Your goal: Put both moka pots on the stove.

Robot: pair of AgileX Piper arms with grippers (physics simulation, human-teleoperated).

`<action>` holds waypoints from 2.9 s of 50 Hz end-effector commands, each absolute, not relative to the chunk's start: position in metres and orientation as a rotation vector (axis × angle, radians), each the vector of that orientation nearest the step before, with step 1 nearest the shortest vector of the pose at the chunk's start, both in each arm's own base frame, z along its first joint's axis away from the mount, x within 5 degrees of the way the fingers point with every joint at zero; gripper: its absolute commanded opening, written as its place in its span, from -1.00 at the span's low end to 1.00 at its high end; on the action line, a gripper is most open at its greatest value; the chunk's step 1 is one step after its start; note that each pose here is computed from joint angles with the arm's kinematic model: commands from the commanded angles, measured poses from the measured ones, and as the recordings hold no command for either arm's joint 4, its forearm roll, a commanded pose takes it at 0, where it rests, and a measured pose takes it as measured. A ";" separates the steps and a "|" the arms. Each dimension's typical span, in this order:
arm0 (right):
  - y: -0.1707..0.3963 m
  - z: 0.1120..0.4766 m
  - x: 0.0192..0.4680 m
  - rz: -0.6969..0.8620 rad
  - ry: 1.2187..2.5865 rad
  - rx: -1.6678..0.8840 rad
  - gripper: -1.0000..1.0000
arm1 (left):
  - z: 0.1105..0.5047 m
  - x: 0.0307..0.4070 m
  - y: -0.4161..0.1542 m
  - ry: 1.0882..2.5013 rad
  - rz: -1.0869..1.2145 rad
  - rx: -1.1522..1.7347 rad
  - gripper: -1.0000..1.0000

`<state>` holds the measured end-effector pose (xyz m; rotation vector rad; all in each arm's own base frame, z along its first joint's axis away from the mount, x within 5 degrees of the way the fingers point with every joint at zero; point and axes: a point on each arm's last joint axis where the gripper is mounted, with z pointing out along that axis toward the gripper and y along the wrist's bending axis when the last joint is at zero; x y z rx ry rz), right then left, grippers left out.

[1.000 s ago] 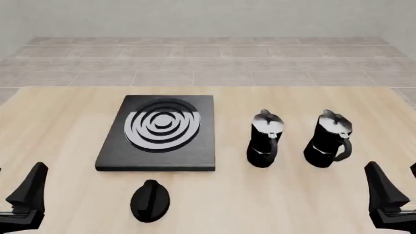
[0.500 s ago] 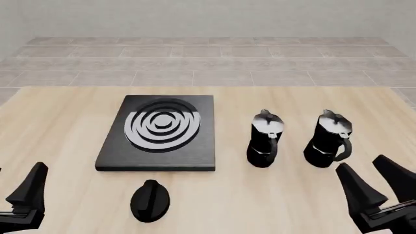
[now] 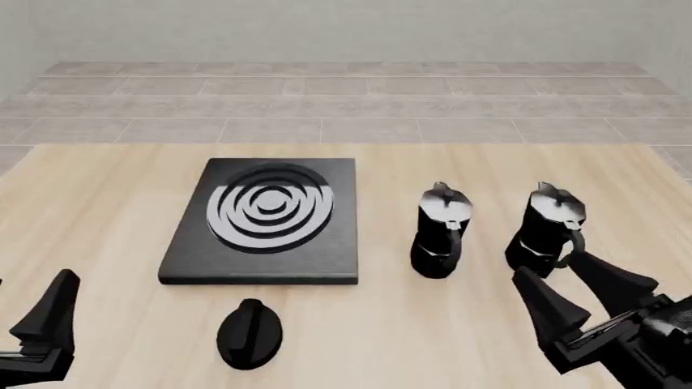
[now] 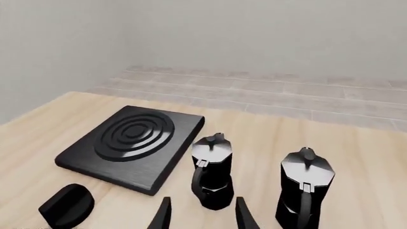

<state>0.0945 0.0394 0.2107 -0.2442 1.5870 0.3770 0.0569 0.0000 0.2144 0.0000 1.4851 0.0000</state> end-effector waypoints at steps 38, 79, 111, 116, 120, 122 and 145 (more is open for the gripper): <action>0.067 0.158 0.150 0.361 1.721 -0.304 1.00 | 0.214 0.057 0.000 1.485 0.000 0.000 1.00; 0.086 0.145 0.183 0.336 1.719 -0.364 1.00 | 0.214 0.057 0.000 1.485 0.000 0.000 1.00; 0.098 0.136 0.201 0.335 1.736 -0.392 1.00 | 0.215 0.056 0.000 1.484 0.001 -0.001 1.00; 0.099 0.134 0.202 0.335 1.740 -0.397 1.00 | 0.215 0.056 0.000 1.484 0.001 -0.001 1.00; 0.100 0.133 0.205 0.332 1.741 -0.397 1.00 | 0.215 0.056 0.000 1.484 0.001 -0.001 1.00; 0.100 0.133 0.205 0.331 1.741 -0.398 1.00 | 0.215 0.056 0.000 1.484 0.001 -0.001 1.00; 0.099 0.137 0.207 0.325 1.723 -0.388 -1.00 | 0.215 0.056 0.000 1.485 0.001 -0.001 1.00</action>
